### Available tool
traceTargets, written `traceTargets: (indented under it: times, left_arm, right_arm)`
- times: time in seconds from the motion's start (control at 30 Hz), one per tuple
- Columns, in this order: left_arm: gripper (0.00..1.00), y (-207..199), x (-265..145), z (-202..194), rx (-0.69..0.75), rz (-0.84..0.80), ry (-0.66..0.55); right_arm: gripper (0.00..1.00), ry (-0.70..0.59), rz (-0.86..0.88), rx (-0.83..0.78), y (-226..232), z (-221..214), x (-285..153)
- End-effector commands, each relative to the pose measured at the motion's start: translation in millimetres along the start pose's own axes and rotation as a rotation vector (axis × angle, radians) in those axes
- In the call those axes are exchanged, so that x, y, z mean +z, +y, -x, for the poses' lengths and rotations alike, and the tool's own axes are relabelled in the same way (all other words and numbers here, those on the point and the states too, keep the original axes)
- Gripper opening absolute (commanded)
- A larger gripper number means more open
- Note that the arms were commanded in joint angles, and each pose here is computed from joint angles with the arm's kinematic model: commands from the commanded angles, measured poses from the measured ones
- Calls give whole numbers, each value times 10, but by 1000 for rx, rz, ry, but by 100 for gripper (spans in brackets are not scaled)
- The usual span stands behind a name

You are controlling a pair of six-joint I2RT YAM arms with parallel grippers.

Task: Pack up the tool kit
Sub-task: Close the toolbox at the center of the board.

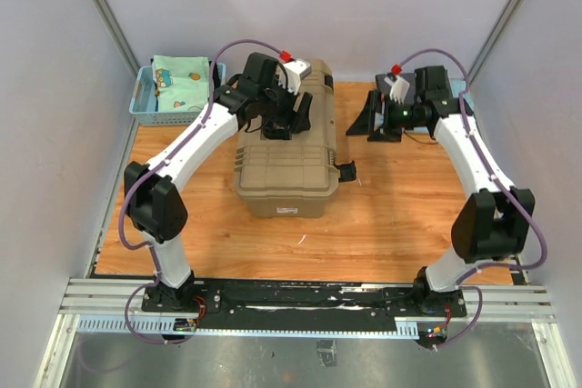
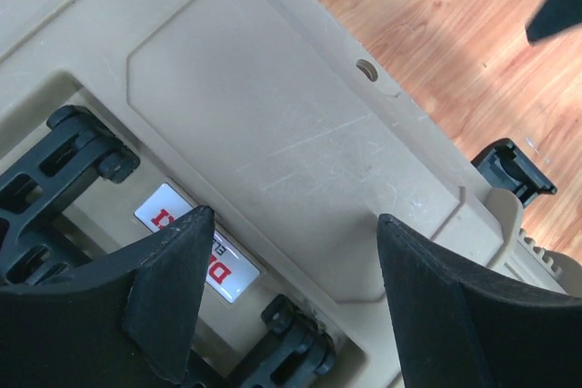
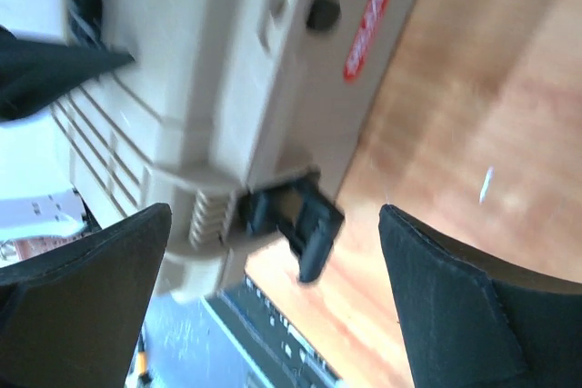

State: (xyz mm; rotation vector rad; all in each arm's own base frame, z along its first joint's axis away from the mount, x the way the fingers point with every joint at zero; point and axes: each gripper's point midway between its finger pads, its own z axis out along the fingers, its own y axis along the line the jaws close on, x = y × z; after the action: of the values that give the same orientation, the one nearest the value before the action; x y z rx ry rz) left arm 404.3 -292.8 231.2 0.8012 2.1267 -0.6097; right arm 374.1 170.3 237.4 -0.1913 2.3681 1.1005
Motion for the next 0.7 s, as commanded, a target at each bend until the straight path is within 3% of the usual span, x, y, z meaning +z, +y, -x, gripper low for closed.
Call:
traceTargets:
  times: [0.0,0.17,0.33,0.5,0.67]
  left_arm:
    - [75,-146,-72,-510,36,-9,189]
    - [75,-84,-387,-330,8,97,151]
    - [74,20,-735,-555,-46,209,157]
    - [73,35,-948,-717,-81,209,158]
    - [73,237,-1331,-755,-165,259,119]
  right_arm:
    - [98,69,-72,42,-175,-606,-167]
    - [98,-14,-113,52,16,-785,-488]
    - [98,-54,-204,134,-149,-1063,-576]
    - [98,-99,-25,210,-12,-1184,-406]
    - [98,-149,27,191,86,-1160,-433]
